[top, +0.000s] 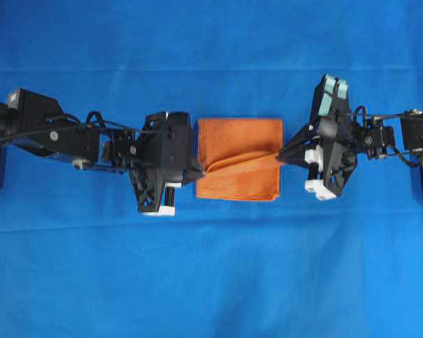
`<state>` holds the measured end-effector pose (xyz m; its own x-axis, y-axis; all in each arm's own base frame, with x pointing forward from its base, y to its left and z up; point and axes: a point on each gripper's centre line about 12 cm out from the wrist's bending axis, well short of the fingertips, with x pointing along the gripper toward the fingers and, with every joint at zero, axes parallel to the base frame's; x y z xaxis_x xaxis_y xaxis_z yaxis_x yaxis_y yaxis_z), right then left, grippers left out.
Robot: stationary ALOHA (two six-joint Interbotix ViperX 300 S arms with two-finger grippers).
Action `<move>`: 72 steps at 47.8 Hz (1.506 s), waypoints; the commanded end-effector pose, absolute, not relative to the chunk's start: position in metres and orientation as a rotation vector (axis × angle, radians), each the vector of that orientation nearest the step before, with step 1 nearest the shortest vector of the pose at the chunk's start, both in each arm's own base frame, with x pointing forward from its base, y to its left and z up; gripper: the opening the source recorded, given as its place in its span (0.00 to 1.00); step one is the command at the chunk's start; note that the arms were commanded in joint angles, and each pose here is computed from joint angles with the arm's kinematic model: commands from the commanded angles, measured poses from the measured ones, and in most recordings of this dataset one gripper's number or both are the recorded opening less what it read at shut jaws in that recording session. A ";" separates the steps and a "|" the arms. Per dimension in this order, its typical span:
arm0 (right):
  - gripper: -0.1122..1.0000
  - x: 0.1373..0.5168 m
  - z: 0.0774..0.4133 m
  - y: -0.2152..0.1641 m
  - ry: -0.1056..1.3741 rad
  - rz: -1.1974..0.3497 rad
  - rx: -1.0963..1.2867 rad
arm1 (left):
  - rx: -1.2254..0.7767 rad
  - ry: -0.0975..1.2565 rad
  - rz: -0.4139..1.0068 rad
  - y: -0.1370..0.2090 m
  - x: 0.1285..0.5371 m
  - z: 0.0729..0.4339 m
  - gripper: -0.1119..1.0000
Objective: Fold the orange towel.
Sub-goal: 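Fold the far half of the strip toward the near end with both grippers, then release the towel and retract both grippers outward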
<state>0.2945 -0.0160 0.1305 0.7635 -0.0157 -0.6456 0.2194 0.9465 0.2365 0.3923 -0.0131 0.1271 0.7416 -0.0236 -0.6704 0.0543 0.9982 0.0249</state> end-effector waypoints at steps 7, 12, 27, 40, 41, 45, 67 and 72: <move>0.13 0.300 0.119 -0.013 0.721 -0.127 0.320 | 0.043 0.740 -0.050 -0.017 0.395 0.120 0.11; 0.13 0.303 0.110 -0.011 0.739 -0.127 0.329 | 0.044 0.742 -0.051 -0.017 0.396 0.113 0.11; 0.13 0.306 0.108 -0.006 0.731 -0.112 0.336 | 0.047 0.728 -0.057 -0.020 0.397 0.111 0.13; 0.59 0.316 0.122 0.008 0.710 -0.069 0.317 | 0.047 0.735 -0.060 -0.021 0.394 0.119 0.63; 0.63 0.316 0.125 0.009 0.709 -0.067 0.313 | 0.047 0.737 -0.060 -0.021 0.393 0.121 0.66; 0.65 0.315 0.136 0.012 0.711 -0.064 0.303 | 0.047 0.738 -0.062 -0.021 0.389 0.134 0.67; 0.61 0.265 0.234 0.017 0.550 -0.032 0.225 | 0.062 0.559 -0.096 -0.027 0.317 0.233 0.65; 0.61 0.246 0.249 0.012 0.493 -0.037 0.199 | 0.060 0.467 -0.091 -0.023 0.290 0.252 0.65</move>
<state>0.2563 0.0145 0.2320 0.8504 0.0211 -0.5258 0.0938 0.9771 0.1910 0.3056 -0.0252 0.2278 0.8394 -0.0710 -0.5388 0.1048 0.9940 0.0323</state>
